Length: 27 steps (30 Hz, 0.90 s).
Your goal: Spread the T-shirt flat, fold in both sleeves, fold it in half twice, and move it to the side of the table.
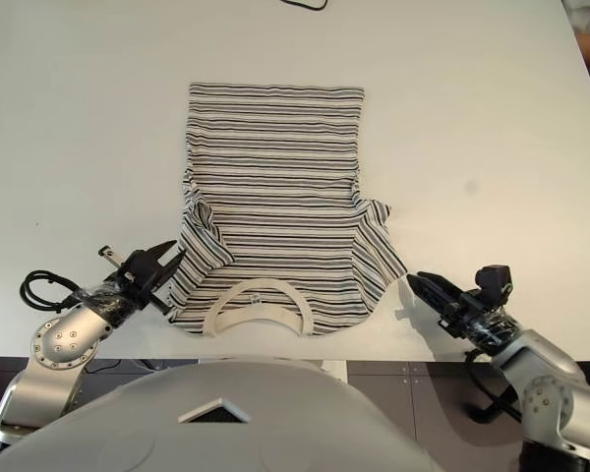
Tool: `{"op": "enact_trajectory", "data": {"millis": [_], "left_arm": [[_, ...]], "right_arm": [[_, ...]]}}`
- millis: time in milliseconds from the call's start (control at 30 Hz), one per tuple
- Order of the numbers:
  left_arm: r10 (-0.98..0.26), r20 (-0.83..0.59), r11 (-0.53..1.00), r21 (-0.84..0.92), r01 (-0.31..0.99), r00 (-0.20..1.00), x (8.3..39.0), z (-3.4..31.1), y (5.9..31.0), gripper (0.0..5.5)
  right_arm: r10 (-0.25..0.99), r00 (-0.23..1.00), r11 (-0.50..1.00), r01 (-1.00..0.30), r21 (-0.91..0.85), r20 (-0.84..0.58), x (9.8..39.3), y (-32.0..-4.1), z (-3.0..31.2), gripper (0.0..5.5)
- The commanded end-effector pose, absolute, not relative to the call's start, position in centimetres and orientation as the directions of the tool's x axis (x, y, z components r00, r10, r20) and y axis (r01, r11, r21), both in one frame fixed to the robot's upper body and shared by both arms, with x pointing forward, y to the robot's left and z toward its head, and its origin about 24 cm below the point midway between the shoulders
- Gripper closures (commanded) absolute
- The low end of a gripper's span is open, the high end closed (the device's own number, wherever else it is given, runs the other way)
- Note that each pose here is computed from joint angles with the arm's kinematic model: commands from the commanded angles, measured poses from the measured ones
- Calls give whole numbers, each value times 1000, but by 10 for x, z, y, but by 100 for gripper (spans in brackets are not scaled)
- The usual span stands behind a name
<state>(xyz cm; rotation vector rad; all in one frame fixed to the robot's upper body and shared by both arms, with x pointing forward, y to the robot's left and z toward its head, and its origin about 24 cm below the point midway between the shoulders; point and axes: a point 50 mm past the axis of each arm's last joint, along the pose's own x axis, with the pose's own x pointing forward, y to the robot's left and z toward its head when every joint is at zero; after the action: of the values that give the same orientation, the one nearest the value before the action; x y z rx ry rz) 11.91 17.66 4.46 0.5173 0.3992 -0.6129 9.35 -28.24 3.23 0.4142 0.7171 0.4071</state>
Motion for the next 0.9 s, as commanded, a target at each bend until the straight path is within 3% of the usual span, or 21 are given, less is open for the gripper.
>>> {"op": "enact_trajectory", "data": {"millis": [33, 267, 533, 767, 900], "left_arm": [[-455, -482, 679, 356, 642, 749, 118, 46, 171, 459], [-461, -485, 662, 370, 652, 743, 118, 45, 169, 459], [-452, -479, 665, 382, 642, 753, 119, 45, 170, 455], [-447, -457, 676, 390, 625, 769, 122, 46, 168, 455], [-448, -451, 673, 399, 623, 772, 125, 47, 168, 455]], "right_arm": [[488, 634, 847, -177, 501, -601, 87, -271, 22, 389], [473, 652, 855, -179, 486, -593, 95, -269, 23, 389], [469, 670, 858, -193, 476, -575, 101, -270, 24, 534], [397, 747, 897, -192, 399, -533, 134, -292, 34, 534], [442, 739, 884, -264, 385, -508, 140, -289, 43, 534]]}}
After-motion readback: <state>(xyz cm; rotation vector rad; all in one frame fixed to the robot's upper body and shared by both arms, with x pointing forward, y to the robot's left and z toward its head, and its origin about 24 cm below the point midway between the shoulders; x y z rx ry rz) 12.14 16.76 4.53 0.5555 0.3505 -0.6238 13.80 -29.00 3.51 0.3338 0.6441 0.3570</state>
